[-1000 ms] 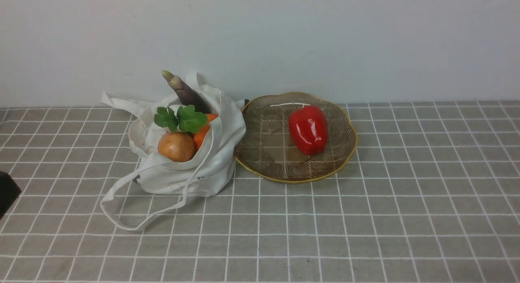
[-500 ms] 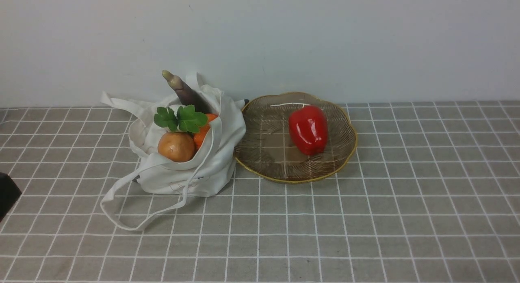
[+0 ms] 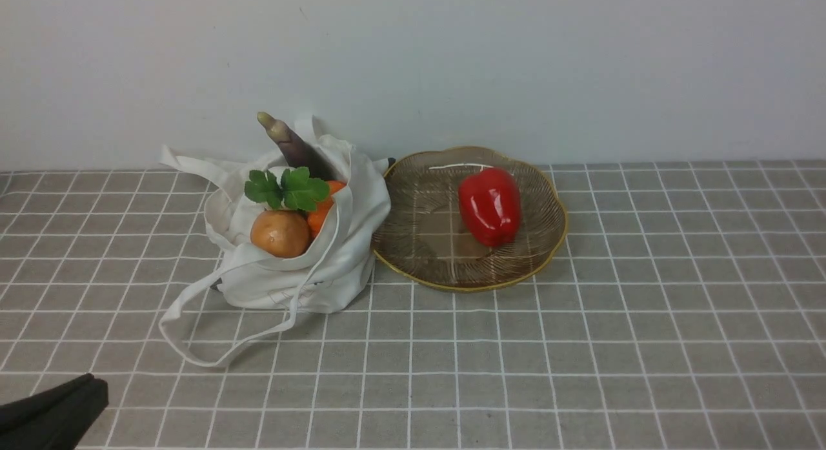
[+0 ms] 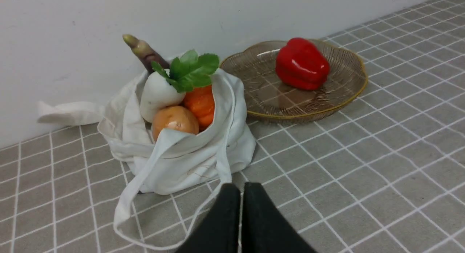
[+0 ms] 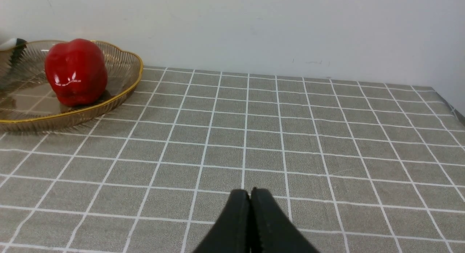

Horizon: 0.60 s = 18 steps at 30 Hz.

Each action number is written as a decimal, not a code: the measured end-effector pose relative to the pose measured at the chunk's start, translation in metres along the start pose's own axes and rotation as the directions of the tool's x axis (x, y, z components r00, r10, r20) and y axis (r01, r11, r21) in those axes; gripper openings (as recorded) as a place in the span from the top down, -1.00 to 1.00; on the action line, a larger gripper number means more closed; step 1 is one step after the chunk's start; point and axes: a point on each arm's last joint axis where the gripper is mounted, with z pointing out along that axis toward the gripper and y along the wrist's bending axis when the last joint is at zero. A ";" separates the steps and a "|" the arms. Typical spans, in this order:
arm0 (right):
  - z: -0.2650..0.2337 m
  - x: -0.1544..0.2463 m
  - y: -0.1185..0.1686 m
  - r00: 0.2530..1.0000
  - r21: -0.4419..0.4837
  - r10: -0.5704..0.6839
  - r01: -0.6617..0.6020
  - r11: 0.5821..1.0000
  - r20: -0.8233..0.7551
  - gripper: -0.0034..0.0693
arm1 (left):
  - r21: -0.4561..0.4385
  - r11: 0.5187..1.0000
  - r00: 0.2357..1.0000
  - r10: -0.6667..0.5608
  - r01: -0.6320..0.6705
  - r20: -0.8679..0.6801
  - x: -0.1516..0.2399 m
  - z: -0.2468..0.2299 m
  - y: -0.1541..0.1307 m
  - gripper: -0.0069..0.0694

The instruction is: Take vegetables from bag on grey coffee tablecloth place on plate.

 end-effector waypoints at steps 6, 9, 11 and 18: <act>0.000 0.000 0.000 1.000 0.000 0.000 0.000 1.000 0.000 0.95 | -0.189 0.981 0.999 -0.039 0.045 0.037 0.055 0.001 0.006 0.83; 0.000 0.000 0.000 1.000 0.000 0.000 0.000 1.000 -0.001 0.95 | -0.270 0.961 0.998 -0.065 0.065 0.008 0.069 0.004 0.010 0.83; 0.000 0.000 0.000 1.000 0.000 0.001 -0.001 1.000 -0.001 0.95 | -0.327 0.941 0.996 -0.093 0.090 0.007 0.073 0.003 0.013 0.83; 0.000 0.000 0.000 1.000 0.000 0.001 -0.001 1.000 -0.001 0.95 | -0.352 0.930 0.994 -0.106 0.102 0.009 0.073 0.003 0.014 0.83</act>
